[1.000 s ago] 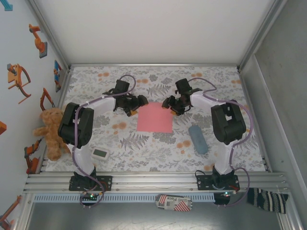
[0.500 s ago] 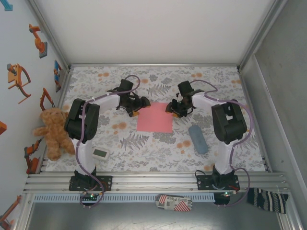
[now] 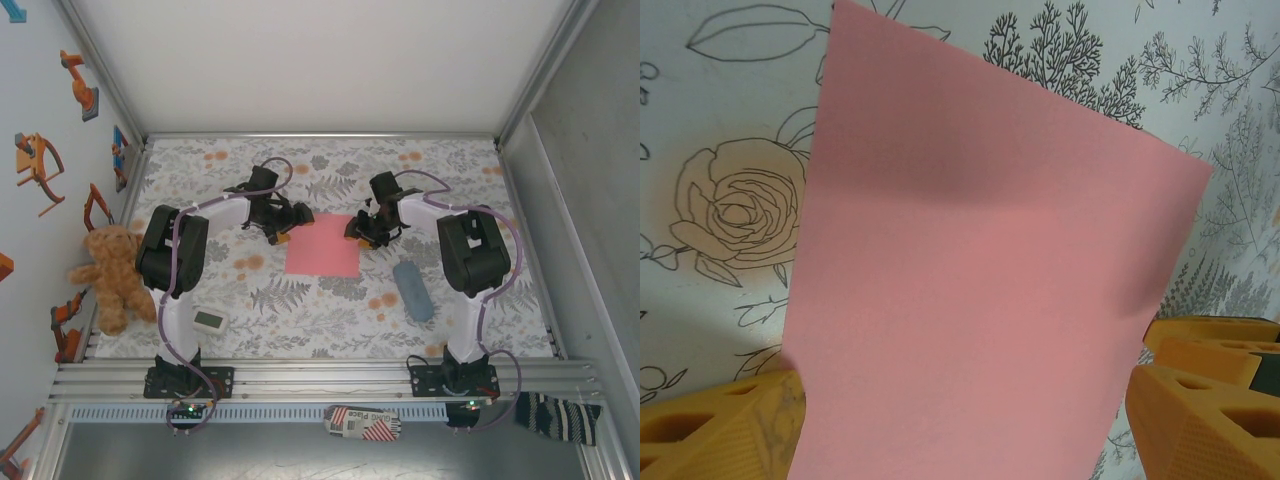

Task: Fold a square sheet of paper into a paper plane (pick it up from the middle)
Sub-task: First fold in half a square sheet of paper at the center of the table.

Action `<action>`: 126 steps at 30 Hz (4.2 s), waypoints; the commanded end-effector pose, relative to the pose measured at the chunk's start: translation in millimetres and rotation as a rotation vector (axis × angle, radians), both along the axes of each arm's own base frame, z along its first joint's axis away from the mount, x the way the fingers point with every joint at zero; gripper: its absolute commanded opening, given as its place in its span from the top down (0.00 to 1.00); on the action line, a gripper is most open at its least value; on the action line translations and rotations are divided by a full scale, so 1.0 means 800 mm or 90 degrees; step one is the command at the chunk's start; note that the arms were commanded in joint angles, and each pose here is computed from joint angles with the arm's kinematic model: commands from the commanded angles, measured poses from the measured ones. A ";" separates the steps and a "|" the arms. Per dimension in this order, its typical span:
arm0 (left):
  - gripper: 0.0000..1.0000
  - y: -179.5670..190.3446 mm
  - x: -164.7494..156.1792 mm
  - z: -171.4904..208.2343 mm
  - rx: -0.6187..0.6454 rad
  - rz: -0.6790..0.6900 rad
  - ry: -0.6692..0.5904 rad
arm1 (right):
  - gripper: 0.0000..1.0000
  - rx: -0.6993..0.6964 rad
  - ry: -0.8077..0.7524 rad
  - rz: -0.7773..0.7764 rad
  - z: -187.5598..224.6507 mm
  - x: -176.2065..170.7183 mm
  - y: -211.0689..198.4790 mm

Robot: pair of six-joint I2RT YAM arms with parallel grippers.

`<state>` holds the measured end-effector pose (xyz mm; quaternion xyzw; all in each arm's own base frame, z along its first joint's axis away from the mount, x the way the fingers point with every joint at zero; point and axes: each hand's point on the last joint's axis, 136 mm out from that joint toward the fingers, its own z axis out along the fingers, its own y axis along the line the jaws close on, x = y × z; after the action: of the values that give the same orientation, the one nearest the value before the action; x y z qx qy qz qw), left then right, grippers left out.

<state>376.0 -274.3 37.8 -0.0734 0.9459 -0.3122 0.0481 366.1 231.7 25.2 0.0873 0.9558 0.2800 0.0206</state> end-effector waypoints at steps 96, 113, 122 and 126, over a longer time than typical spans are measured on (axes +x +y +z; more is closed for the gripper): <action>0.69 -0.005 0.012 0.200 -0.234 -0.055 -0.221 | 0.24 0.327 -0.275 -0.029 0.188 0.061 0.037; 0.69 -0.020 0.019 0.304 -0.438 -0.021 -0.193 | 0.03 0.595 -0.272 0.019 0.277 0.069 0.113; 0.69 -0.022 0.018 0.313 -0.468 -0.029 -0.193 | 0.05 0.616 -0.245 0.030 0.283 0.065 0.133; 0.69 -0.018 0.017 0.298 -0.461 -0.023 -0.182 | 0.07 0.620 -0.251 0.023 0.291 0.064 0.129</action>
<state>394.1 -291.0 275.3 -0.0317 0.7656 -0.6249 0.1496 418.6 332.6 240.4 0.0318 0.7090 0.6896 0.1439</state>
